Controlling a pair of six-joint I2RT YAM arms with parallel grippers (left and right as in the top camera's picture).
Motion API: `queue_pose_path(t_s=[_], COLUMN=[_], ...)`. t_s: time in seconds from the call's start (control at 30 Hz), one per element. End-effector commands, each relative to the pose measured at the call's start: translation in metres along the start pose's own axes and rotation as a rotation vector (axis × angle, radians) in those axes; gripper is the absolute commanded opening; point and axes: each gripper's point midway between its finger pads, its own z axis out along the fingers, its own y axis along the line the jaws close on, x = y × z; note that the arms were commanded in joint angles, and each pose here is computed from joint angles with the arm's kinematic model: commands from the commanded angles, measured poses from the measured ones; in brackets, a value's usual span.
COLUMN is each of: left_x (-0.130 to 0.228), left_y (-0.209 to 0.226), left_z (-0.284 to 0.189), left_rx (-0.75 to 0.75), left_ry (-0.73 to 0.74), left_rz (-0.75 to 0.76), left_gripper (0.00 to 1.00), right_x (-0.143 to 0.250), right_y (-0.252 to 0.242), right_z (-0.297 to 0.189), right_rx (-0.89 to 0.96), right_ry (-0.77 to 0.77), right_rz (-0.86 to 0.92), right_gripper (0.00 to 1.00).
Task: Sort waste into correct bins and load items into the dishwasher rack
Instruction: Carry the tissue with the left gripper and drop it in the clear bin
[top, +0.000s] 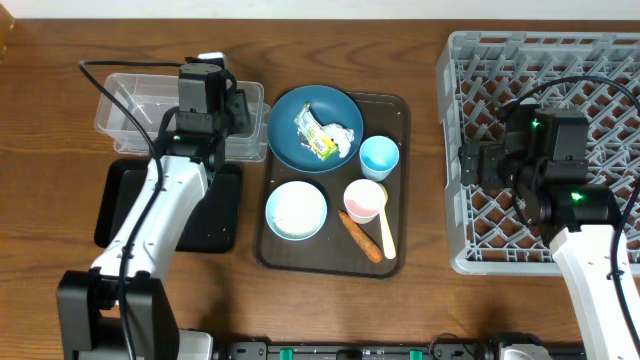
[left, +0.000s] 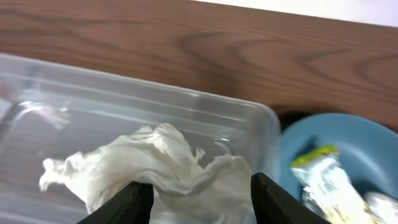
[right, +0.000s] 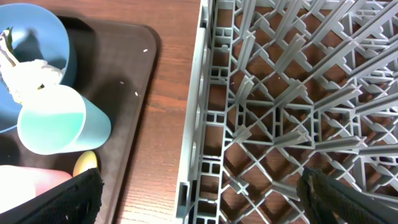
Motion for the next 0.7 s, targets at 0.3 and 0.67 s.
queue_pose_path(t_s=[0.3,0.67], left_x=[0.006,0.007], left_y=[0.035,0.030], left_z=[0.007,0.009], left_rx=[-0.145,-0.050], left_ry=[0.022,0.047], left_rz=[-0.142,-0.309], left_gripper=[0.44,0.48], right_x=[-0.006,-0.007], right_y=[0.003,0.003], right_z=[-0.004,-0.004], right_rx=[-0.010,-0.010], right_ry=[-0.012,-0.016], right_rz=[-0.001,-0.001], right_gripper=[0.99,0.99])
